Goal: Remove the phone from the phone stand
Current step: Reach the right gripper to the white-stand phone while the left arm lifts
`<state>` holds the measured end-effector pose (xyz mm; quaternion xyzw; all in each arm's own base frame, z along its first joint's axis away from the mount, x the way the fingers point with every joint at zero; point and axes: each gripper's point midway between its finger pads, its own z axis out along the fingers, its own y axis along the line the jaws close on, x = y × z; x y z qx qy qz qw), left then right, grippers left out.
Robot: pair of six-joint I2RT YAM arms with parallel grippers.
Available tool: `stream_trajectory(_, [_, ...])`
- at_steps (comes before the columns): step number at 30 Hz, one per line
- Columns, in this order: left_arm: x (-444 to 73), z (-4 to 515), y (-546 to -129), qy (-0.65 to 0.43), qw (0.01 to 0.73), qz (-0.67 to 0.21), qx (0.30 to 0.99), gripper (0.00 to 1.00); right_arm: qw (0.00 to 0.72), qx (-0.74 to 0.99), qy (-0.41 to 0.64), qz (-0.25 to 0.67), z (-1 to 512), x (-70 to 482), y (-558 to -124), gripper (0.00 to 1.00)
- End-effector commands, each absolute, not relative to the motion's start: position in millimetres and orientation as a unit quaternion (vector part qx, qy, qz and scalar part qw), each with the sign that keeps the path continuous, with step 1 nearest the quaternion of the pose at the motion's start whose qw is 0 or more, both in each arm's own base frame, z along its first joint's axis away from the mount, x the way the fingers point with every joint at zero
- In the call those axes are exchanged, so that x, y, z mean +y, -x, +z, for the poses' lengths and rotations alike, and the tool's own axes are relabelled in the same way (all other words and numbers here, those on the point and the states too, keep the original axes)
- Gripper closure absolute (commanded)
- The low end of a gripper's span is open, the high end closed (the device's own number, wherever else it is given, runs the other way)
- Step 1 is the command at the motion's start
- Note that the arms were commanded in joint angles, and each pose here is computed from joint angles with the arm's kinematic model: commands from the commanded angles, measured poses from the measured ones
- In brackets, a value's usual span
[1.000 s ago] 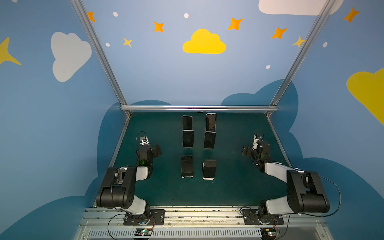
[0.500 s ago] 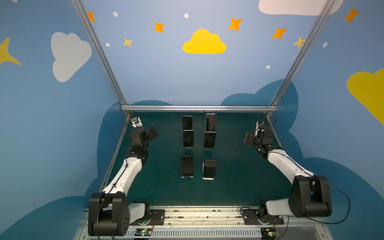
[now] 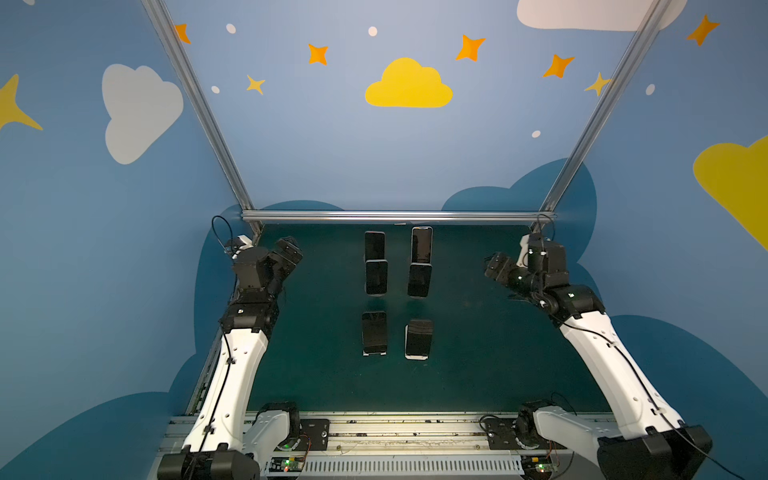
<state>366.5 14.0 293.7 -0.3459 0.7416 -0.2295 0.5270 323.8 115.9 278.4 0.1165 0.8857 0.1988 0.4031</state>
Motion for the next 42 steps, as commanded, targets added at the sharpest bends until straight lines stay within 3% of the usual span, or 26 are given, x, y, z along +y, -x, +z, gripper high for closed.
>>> stream_trajectory(1, [-37.4, 298.4, -361.4, 0.289, 0.482, -0.343, 0.753, 0.00, 0.391, 0.907, -0.091, 0.128, 273.9, 124.1, -292.0, 0.07])
stream_trajectory(8, [-45.9, 277.1, -355.1, 0.305, 0.442, -0.311, 0.784, 0.00, 0.456, 0.886, -0.041, 0.069, 277.3, 177.6, -253.0, 0.02])
stream_trajectory(16, [-76.1, 279.7, -358.8, 0.253, 0.406, -0.357, 0.802, 0.00, 0.427, 0.901, 0.020, 0.074, 262.8, 252.2, -241.1, 0.02])
stream_trajectory(20, [-80.3, 276.7, -358.4, 0.250, 0.402, -0.359, 0.804, 0.00, 0.437, 0.897, -0.004, 0.063, 253.4, 257.7, -237.0, 0.01])
stream_trajectory(30, [-92.8, 277.8, -354.2, 0.235, 0.400, -0.367, 0.806, 0.00, 0.451, 0.874, 0.041, 0.176, 223.6, 286.9, -219.3, 0.01])
stream_trajectory(42, [-104.5, 289.7, -348.1, 0.207, 0.406, -0.390, 0.800, 0.00, 0.444, 0.876, 0.063, 0.177, 192.6, 290.9, -212.8, 0.01])
